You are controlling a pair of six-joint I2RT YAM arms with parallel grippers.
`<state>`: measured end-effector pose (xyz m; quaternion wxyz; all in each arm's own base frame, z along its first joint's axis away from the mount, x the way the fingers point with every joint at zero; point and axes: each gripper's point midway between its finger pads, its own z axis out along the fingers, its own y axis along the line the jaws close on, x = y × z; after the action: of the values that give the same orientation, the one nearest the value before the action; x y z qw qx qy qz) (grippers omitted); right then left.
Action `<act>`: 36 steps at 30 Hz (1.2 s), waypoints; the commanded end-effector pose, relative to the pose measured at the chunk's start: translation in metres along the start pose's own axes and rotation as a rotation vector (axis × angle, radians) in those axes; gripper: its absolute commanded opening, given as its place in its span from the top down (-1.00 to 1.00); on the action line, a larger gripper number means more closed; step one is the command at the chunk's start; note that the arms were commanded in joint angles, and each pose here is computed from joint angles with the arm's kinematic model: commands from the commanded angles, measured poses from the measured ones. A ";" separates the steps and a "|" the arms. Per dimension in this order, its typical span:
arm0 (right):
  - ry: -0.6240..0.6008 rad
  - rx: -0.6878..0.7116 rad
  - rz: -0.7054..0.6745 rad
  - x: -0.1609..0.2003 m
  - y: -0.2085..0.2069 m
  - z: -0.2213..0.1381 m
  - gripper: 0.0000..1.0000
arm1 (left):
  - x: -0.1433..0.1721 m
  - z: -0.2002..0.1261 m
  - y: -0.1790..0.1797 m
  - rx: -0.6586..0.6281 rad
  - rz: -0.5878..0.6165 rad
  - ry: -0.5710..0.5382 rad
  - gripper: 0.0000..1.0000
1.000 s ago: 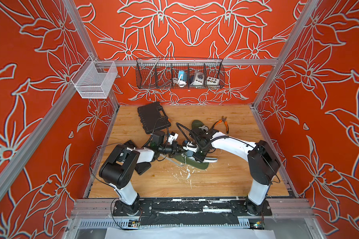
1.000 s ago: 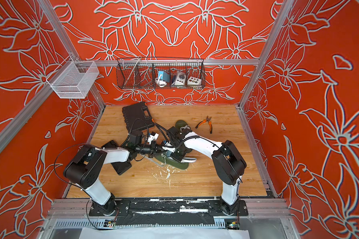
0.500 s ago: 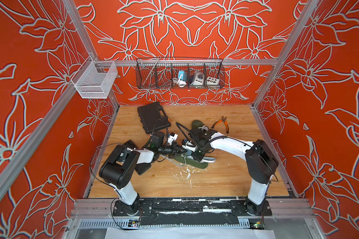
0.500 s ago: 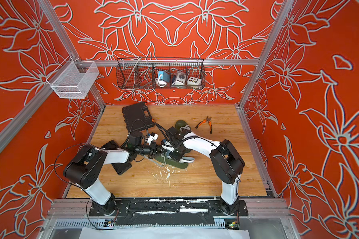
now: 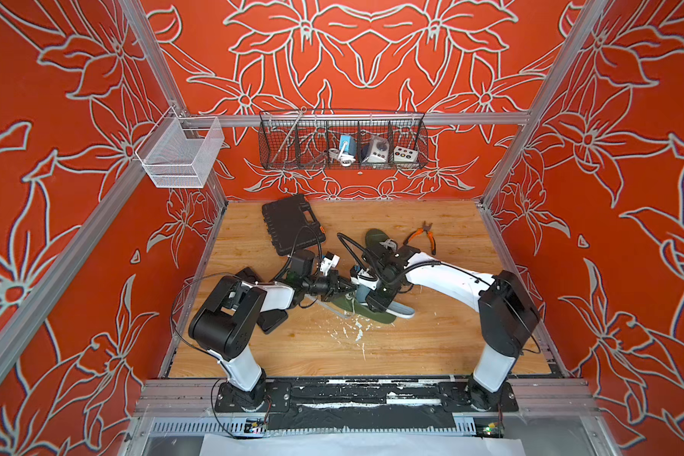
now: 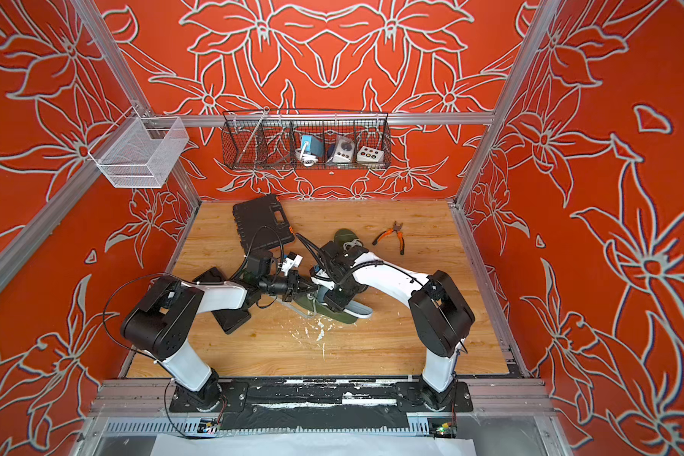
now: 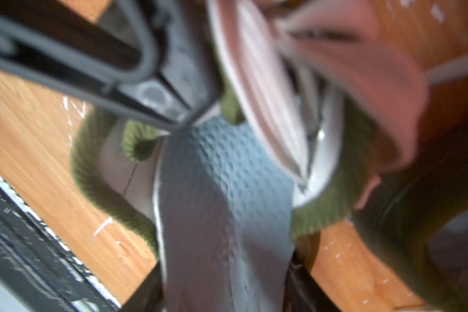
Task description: Insert the insole into the shoe
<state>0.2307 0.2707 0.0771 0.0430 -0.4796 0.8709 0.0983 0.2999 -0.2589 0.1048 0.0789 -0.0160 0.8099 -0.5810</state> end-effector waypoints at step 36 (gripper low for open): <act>0.175 0.024 0.069 0.078 0.011 -0.021 -0.39 | -0.004 -0.001 -0.010 0.004 0.039 -0.002 1.00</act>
<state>0.1842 0.2141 0.0823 -0.0246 -0.4547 0.8885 0.0564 0.2996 -0.2590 0.1039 0.0765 -0.0143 0.8126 -0.5776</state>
